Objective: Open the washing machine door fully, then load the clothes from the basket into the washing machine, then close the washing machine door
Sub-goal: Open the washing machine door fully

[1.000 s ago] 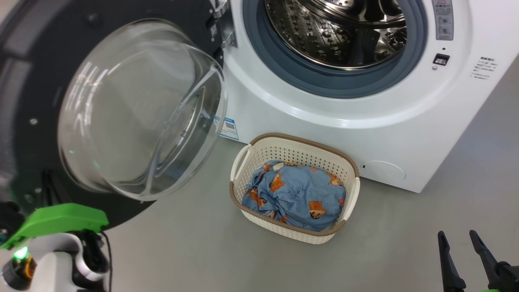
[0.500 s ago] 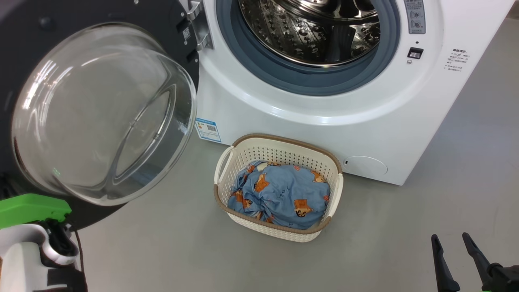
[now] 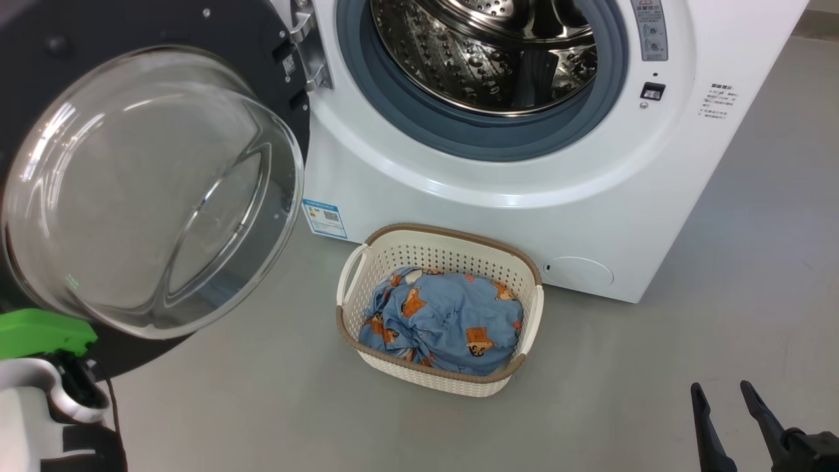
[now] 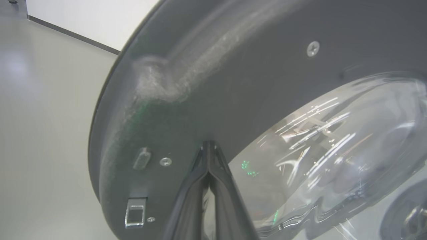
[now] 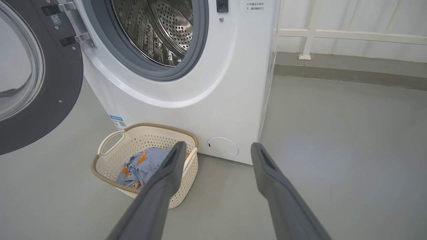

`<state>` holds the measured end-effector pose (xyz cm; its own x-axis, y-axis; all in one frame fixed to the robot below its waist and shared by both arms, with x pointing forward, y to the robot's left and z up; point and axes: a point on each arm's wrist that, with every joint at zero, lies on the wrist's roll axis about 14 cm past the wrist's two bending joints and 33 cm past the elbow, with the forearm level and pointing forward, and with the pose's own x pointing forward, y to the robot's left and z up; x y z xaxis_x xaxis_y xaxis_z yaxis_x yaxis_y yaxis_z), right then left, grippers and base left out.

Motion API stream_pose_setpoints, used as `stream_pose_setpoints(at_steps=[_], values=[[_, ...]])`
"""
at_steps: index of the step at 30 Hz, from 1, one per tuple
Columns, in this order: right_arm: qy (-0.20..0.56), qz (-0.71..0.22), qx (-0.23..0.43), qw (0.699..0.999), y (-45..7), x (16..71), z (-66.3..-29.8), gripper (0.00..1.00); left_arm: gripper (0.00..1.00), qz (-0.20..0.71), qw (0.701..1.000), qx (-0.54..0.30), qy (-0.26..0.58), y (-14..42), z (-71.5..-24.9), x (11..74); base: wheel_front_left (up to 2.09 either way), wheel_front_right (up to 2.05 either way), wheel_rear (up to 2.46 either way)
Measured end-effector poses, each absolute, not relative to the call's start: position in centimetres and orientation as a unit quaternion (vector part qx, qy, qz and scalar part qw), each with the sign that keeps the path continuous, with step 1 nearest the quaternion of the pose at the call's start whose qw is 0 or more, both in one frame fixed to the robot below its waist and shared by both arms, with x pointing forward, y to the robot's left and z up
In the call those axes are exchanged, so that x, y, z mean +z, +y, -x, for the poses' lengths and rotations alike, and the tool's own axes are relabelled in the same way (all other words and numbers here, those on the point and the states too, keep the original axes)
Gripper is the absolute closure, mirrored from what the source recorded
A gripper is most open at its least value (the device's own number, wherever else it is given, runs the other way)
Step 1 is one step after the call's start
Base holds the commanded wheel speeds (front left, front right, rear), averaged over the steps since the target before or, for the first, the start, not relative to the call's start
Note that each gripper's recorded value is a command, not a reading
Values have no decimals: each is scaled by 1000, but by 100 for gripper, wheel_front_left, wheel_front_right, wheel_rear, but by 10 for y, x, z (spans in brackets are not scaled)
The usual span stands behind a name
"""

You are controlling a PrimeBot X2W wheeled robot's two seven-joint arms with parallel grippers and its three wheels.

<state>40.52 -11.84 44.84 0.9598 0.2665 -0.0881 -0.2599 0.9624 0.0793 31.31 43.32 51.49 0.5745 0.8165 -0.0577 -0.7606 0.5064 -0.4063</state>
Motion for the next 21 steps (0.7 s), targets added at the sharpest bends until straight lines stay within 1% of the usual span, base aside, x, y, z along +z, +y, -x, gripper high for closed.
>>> stream_pose_setpoints(at_steps=[3,4,5,7,8,15,21], values=[[49,-35,130,990,-119,449,-405,0,100,195,869,445,-95,434,-317,529,0,0,0],[49,-35,130,990,-119,449,-405,0,95,193,871,439,-107,434,-318,536,0,0,0],[49,-35,130,990,-119,449,-405,0,70,189,873,435,-117,434,-319,543,0,0,0],[49,-38,128,990,-120,449,-404,0,7,183,880,418,-135,431,-325,556,0,0,0],[49,-39,127,990,-120,449,-403,0,0,180,884,408,-141,427,-329,562,0,0,0],[49,-47,115,991,-124,449,-399,0,0,165,914,314,-195,379,-360,607,0,0,0],[44,-52,94,993,-136,452,-397,0,0,180,937,229,-194,310,-378,609,0,0,0]])
